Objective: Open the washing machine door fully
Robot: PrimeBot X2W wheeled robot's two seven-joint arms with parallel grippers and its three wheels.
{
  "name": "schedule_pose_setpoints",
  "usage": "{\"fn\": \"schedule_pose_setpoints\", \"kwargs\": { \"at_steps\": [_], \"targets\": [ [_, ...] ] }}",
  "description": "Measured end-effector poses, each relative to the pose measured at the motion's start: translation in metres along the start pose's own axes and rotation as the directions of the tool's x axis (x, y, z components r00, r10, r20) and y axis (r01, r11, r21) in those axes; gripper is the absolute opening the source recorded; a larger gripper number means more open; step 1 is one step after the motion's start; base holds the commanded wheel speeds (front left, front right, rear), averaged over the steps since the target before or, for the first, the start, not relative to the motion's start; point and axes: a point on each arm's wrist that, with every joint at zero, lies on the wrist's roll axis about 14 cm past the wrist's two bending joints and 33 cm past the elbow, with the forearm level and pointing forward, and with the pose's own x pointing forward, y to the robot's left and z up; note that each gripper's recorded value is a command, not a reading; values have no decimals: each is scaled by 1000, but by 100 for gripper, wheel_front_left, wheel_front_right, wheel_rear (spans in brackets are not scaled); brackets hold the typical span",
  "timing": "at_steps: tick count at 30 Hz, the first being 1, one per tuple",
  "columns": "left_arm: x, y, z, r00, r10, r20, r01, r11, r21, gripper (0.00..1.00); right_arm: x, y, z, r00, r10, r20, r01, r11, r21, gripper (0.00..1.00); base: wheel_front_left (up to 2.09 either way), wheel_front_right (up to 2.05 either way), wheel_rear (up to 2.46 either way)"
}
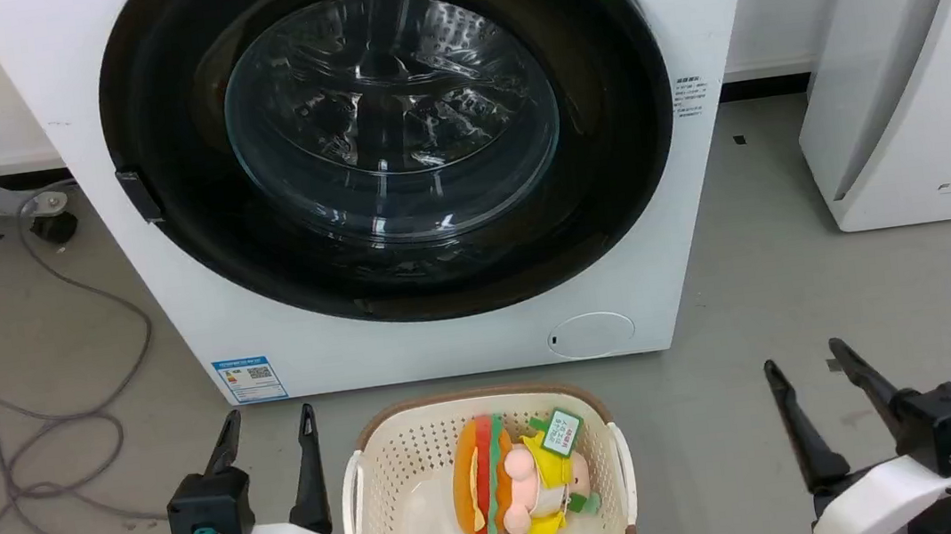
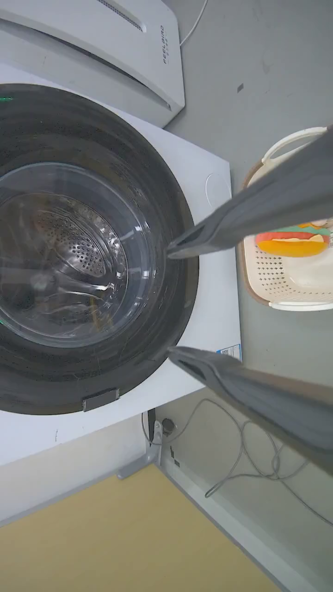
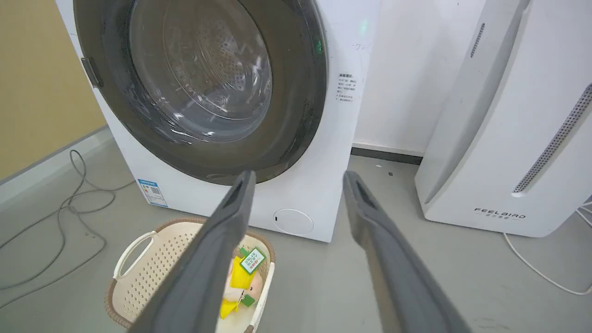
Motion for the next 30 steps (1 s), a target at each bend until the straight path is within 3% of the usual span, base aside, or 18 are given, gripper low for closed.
{"fn": "schedule_pose_setpoints", "kwargs": {
  "at_steps": [11, 15, 26, 27, 30],
  "targets": [
    [0, -5, 1, 1000, -15, 18, 15, 1000, -10, 100, -3, -1, 1, 1000, -4, 13, 4, 999, 38, 0, 0, 0, 0],
    [0, -8, 1, 1000, -22, 20, 23, 1000, -19, 100, -3, -2, 4, 999, -10, 40, 4, 992, 130, 0, 0, 0, 0],
    [0, -11, 1, 999, -31, 32, 32, 999, -35, 100, -3, -14, 11, 994, -63, 94, 21, 920, 390, 0, 0, 0, 0],
    [0, -12, 1, 999, -34, 34, 35, 999, -36, 100, -2, -19, 12, 992, -80, 99, 28, 898, 439, 0, 0, 0, 0],
    [2, -14, 2, 998, -38, 41, 39, 998, -39, 100, 0, -23, 14, 989, -95, 110, 31, 876, 481, 0, 0, 0, 0]
  ]
}}
